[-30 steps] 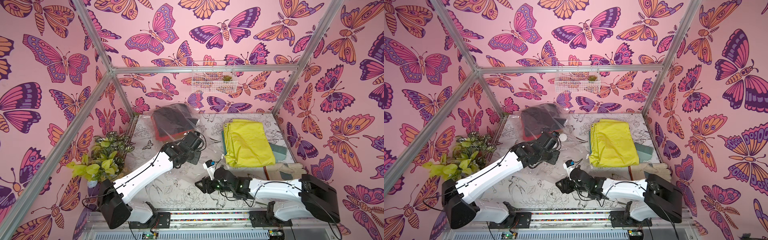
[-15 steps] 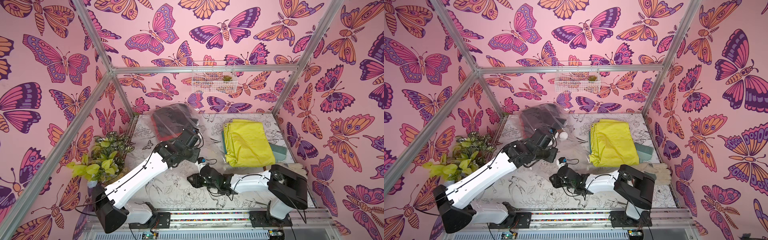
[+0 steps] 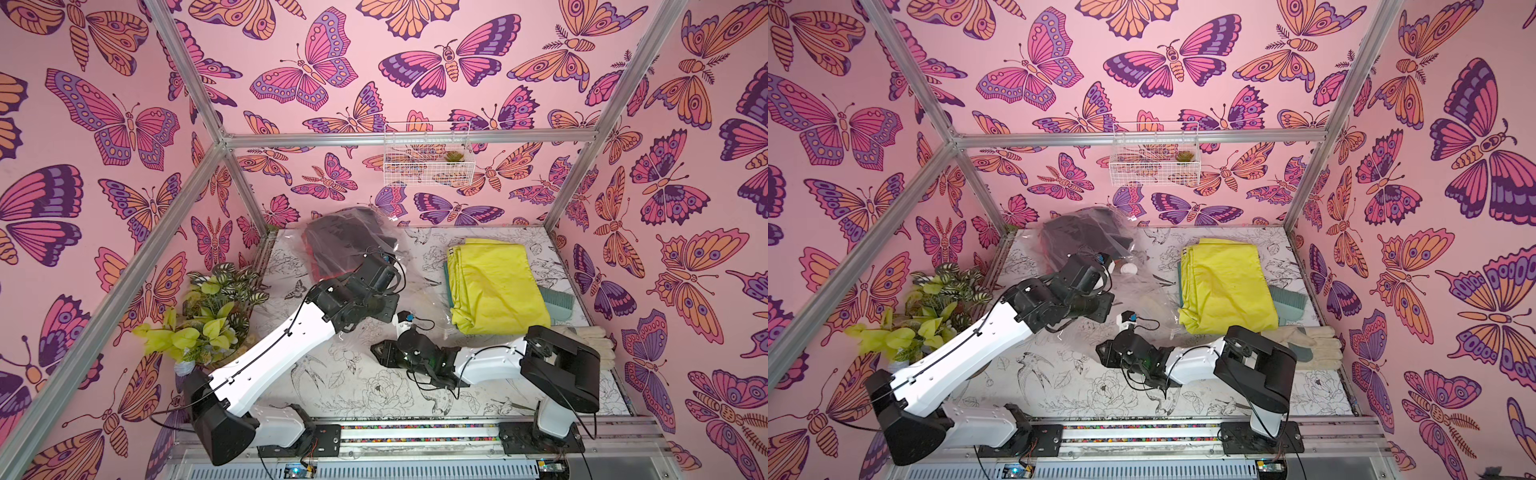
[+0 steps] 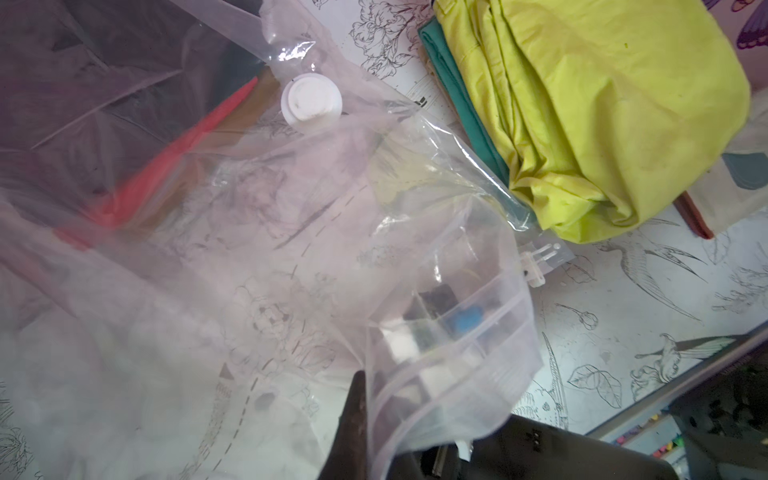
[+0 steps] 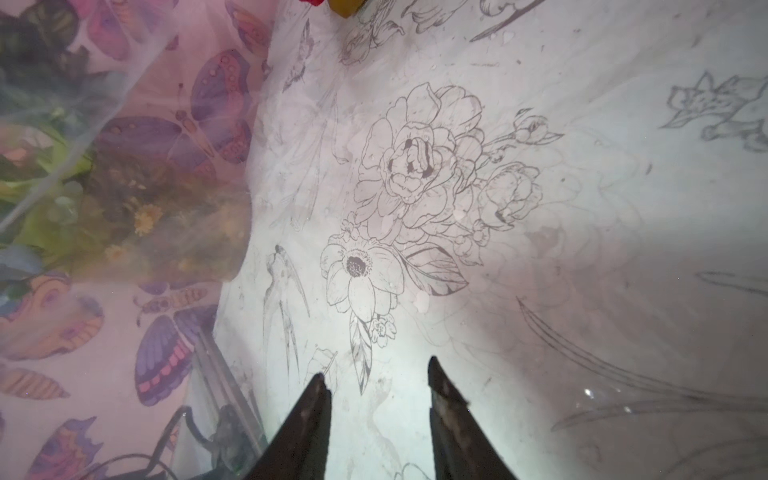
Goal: Take the trousers out of the vacuum bag
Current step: Open the vacuum bag at the center of the board, then take out the trousers from the vacuum bag.
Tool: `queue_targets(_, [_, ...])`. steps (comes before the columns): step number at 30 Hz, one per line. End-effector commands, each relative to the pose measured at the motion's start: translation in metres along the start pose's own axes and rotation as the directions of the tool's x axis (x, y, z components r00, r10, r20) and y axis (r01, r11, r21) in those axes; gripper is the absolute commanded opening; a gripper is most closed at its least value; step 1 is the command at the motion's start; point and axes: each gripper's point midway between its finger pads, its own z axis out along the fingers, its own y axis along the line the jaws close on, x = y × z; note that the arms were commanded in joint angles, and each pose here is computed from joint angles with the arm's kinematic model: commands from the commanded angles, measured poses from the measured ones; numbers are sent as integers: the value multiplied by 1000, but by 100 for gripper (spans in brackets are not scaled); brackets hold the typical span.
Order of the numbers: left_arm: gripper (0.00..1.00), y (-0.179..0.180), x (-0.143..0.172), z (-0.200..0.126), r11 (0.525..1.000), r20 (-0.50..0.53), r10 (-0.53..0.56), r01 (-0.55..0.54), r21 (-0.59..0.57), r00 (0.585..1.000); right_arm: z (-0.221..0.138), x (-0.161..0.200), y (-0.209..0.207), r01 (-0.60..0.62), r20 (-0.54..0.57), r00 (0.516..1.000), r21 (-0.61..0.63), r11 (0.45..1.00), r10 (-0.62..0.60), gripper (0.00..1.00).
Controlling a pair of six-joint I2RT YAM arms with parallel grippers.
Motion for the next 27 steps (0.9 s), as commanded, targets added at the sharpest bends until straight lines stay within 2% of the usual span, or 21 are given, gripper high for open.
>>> queue_targets(1, [7,19,-2,9,995,-5,-2,2,-96,1000,-5,-10,0,-30,36,999,-7,1000,31,42])
queue_targets(7, [27,39,-9,29,980,-14,13,-15,-199,1000,-4,-13,3,-38,43,998,-23,999,39,42])
queue_targets(9, [40,41,-5,38,979,-38,11,-18,-203,999,-4,-12,3,-38,39,998,-24,999,39,42])
queue_targets(11, [61,40,-1,45,980,-60,15,-26,-198,998,-6,-13,0,-38,42,998,-16,999,39,42])
queue_targets(13, [77,42,4,51,978,-75,20,-35,-205,997,-9,-14,-4,-44,50,998,-7,999,44,42])
queue_targets(16, [96,46,10,60,974,-99,22,-44,-224,995,-13,-15,-10,-52,58,997,0,999,52,42])
queue_targets(17, [100,48,13,64,972,-111,21,-46,-229,994,-14,-15,-11,-54,59,997,0,999,54,42])
queue_targets(27, [98,53,23,108,971,-176,-6,-36,-238,984,-16,-13,-16,-58,58,997,0,998,58,41])
